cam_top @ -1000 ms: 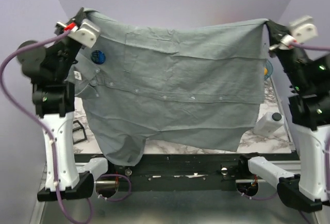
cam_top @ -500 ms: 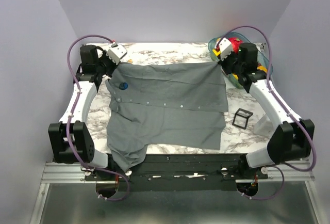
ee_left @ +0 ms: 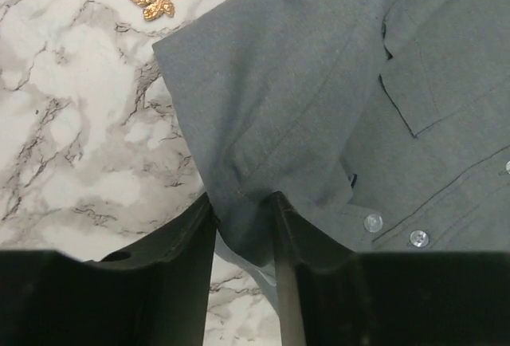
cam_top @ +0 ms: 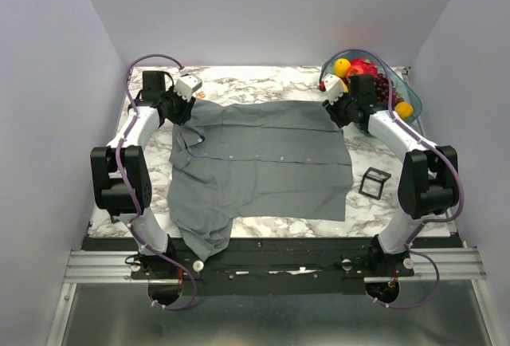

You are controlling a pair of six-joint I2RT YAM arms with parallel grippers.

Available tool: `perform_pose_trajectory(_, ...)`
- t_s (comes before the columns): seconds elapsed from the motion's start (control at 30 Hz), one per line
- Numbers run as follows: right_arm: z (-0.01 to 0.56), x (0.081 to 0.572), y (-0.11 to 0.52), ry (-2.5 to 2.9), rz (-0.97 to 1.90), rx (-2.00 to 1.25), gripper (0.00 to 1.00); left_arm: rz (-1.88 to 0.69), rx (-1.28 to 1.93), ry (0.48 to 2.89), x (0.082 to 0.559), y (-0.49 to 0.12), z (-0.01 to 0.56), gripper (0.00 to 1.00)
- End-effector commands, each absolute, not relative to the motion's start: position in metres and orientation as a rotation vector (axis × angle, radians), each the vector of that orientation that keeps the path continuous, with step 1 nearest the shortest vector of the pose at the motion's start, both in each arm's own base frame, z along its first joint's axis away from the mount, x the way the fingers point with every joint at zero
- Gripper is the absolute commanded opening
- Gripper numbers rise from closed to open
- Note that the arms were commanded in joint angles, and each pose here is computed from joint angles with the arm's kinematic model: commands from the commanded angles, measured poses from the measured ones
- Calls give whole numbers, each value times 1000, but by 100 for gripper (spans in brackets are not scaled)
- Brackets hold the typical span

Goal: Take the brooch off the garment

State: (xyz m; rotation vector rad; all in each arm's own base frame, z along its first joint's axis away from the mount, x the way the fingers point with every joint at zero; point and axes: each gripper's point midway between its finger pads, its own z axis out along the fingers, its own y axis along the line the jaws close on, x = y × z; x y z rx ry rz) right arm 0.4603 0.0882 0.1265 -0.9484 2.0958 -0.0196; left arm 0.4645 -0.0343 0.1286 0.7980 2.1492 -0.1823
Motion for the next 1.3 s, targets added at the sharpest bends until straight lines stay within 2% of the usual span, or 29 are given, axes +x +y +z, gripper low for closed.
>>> perform_pose_trajectory(0.0,146,459,100,2072,36,-980,45,-179,754,2082,468,-45,174,53)
perform_pose_trajectory(0.13,159,471,119,1989,73,-1030,51,-126,692,2006,496,-45,204,61)
perform_pose_trajectory(0.2,166,483,130,1959,83,-1041,51,-113,653,2005,523,-42,208,62)
perform_pose_trajectory(0.27,149,490,141,1991,102,-1074,52,-125,679,2011,540,-59,202,62)
perform_pose_trajectory(0.33,151,500,146,1993,103,-1066,52,-103,703,2050,563,-64,186,61)
perform_pose_trajectory(0.43,149,508,150,2019,120,-1040,51,-156,644,2147,578,-68,158,53)
perform_pose_trajectory(0.47,148,509,152,2023,123,-1039,52,-177,620,2174,577,-69,150,46)
perform_pose_trajectory(0.57,154,506,153,2021,110,-1044,52,-261,570,2239,559,-83,126,38)
perform_pose_trajectory(0.8,145,484,145,2072,111,-1061,52,-427,732,2281,494,-157,83,34)
perform_pose_trajectory(0.97,138,476,148,2119,158,-1074,51,-498,770,2299,485,-192,66,35)
perform_pose_trajectory(1.07,138,480,149,2137,164,-1078,51,-543,772,2242,498,-202,84,38)
perform_pose_trajectory(1.17,140,484,149,2146,160,-1070,51,-642,824,2093,507,-207,135,43)
perform_pose_trajectory(1.27,143,486,151,2139,166,-1069,51,-576,698,2026,533,-183,181,49)
